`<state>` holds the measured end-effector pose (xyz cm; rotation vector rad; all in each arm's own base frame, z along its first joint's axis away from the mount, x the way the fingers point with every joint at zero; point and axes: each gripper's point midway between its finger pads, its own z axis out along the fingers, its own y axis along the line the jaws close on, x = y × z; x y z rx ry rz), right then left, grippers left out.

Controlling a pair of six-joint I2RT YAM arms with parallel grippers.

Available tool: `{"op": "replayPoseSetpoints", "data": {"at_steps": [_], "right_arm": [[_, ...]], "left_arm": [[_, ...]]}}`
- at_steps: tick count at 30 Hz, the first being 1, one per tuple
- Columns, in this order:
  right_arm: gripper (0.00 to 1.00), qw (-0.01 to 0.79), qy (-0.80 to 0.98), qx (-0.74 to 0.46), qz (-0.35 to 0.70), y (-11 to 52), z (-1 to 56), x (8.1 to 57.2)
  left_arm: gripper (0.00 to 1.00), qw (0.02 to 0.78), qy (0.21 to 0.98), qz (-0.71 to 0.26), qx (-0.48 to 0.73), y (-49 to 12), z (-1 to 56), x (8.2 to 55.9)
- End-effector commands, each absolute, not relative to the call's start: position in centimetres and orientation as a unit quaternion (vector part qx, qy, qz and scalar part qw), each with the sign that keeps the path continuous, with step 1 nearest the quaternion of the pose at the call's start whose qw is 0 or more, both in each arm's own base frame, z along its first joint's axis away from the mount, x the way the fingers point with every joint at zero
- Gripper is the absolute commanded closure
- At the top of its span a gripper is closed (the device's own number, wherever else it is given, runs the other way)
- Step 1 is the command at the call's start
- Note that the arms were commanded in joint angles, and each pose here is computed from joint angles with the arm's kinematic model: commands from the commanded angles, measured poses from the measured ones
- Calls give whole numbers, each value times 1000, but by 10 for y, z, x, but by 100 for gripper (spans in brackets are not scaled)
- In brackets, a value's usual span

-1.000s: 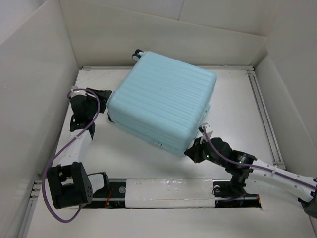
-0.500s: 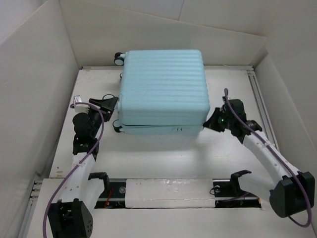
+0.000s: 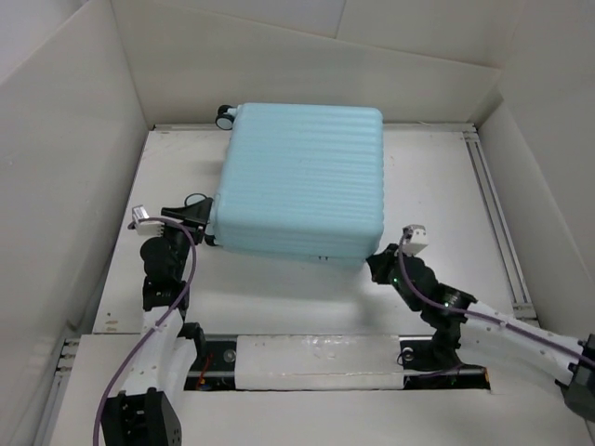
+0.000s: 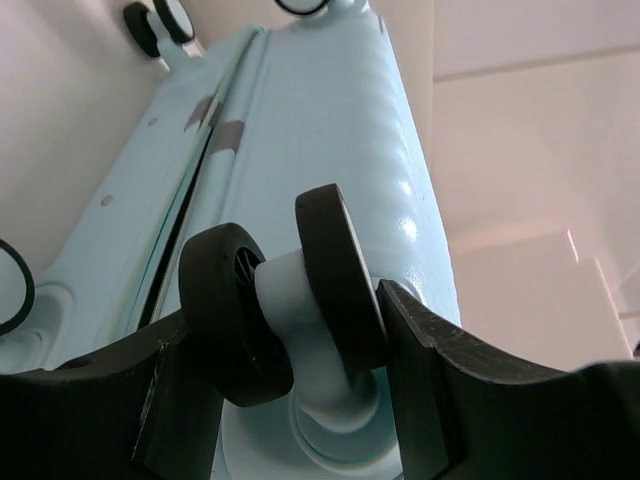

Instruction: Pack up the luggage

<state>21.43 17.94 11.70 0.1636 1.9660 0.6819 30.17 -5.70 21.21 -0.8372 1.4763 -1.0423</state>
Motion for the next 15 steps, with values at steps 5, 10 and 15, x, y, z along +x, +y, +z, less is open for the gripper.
{"op": "replayPoseSetpoints", "data": {"at_steps": [5, 10, 15], "right_arm": [[100, 506, 718, -15, 477, 324, 294, 234], [100, 535, 726, 40, 431, 282, 301, 303], [100, 566, 731, 54, 377, 205, 323, 350]], "left_arm": [[100, 506, 684, -499, -167, -119, 201, 257], [100, 508, 674, -517, -141, -126, 213, 246], [100, 498, 673, -534, -119, -133, 217, 236]]}}
